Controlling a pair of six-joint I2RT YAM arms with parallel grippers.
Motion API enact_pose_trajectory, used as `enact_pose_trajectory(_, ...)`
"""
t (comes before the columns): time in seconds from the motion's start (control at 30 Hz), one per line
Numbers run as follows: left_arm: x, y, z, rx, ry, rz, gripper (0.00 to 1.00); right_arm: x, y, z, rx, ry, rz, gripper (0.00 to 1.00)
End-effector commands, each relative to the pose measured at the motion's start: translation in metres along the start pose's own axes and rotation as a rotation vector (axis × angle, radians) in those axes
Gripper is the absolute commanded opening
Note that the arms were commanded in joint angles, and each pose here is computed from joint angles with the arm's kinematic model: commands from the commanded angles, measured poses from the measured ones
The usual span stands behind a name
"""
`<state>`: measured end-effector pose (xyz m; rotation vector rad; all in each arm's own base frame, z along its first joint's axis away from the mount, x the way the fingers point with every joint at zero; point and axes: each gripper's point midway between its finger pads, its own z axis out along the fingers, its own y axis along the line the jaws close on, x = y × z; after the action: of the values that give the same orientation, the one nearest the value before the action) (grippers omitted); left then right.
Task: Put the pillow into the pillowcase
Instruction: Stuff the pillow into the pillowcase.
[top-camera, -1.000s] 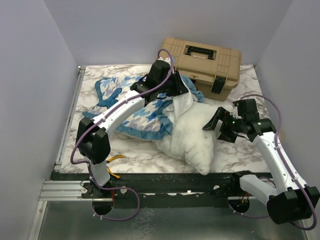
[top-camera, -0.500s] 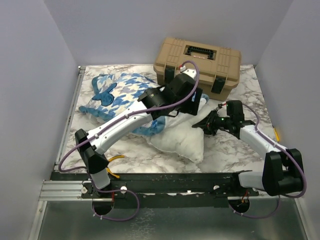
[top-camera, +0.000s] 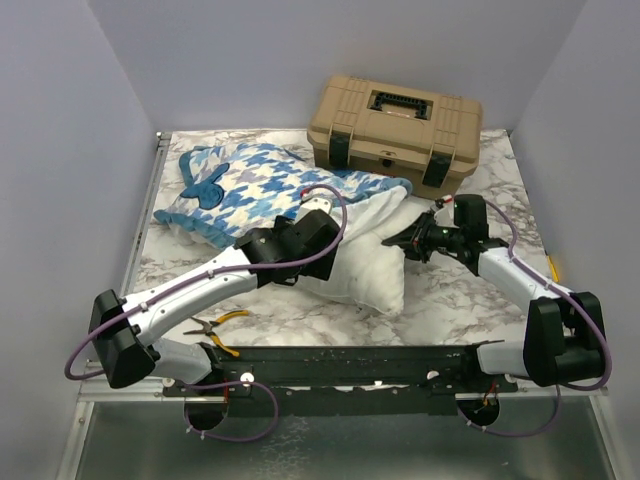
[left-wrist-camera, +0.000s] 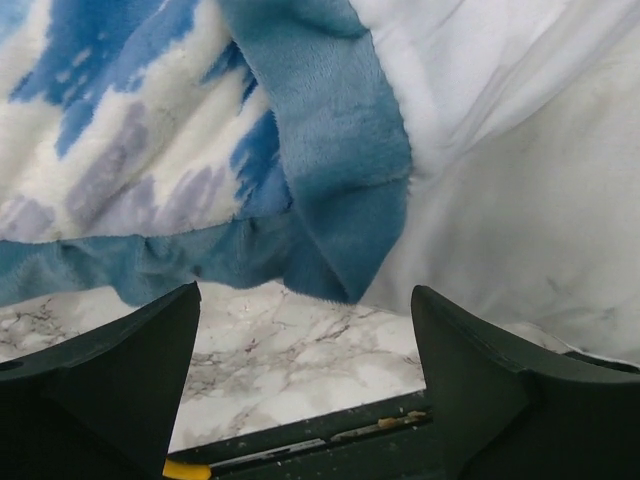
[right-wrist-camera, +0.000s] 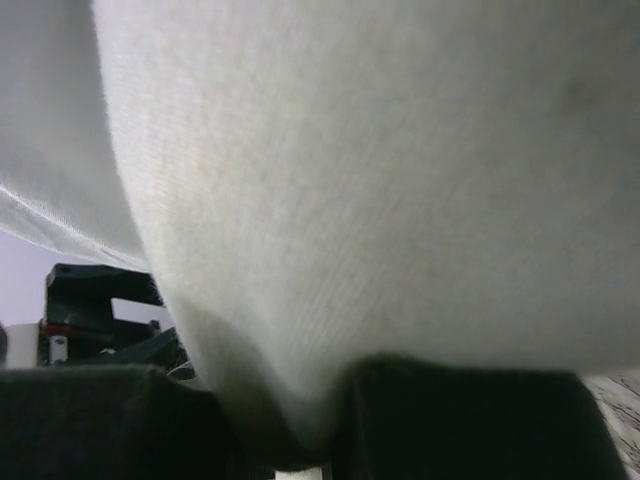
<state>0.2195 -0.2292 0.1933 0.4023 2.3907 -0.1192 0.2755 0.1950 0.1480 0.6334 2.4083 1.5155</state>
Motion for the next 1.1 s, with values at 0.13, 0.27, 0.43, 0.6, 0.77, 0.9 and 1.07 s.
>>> enact_pose_trajectory(0.13,-0.018,-0.013,0.049,-0.036,-0.159,-0.045,0.28,-0.003,0.021,-0.001,-0.081,-0.001,-0.025,0.17)
enact_pose_trajectory(0.27,-0.040,-0.037,0.035,0.075,-0.184,-0.055,0.00,-0.014,0.041,-0.005,-0.126,-0.066,-0.035,0.10)
enact_pose_trajectory(0.43,-0.061,-0.103,-0.016,0.422,-0.200,-0.044,0.00,-0.027,0.062,-0.008,-0.247,-0.167,0.039,0.00)
enact_pose_trajectory(0.6,-0.068,-0.172,-0.084,0.852,-0.233,0.003,0.00,-0.031,0.062,-0.005,-0.287,-0.265,0.071,0.00)
enact_pose_trajectory(0.77,-0.063,-0.156,-0.084,0.813,-0.299,-0.045,0.00,-0.035,0.059,-0.004,-0.260,-0.323,-0.007,0.00)
enact_pose_trajectory(0.9,-0.054,-0.103,-0.057,0.565,-0.354,-0.213,0.00,-0.038,0.061,-0.008,-0.078,-0.303,-0.209,0.33)
enact_pose_trajectory(1.07,-0.041,-0.061,-0.045,0.408,-0.389,-0.346,0.00,-0.047,0.026,-0.053,0.361,-0.332,-0.429,0.85)
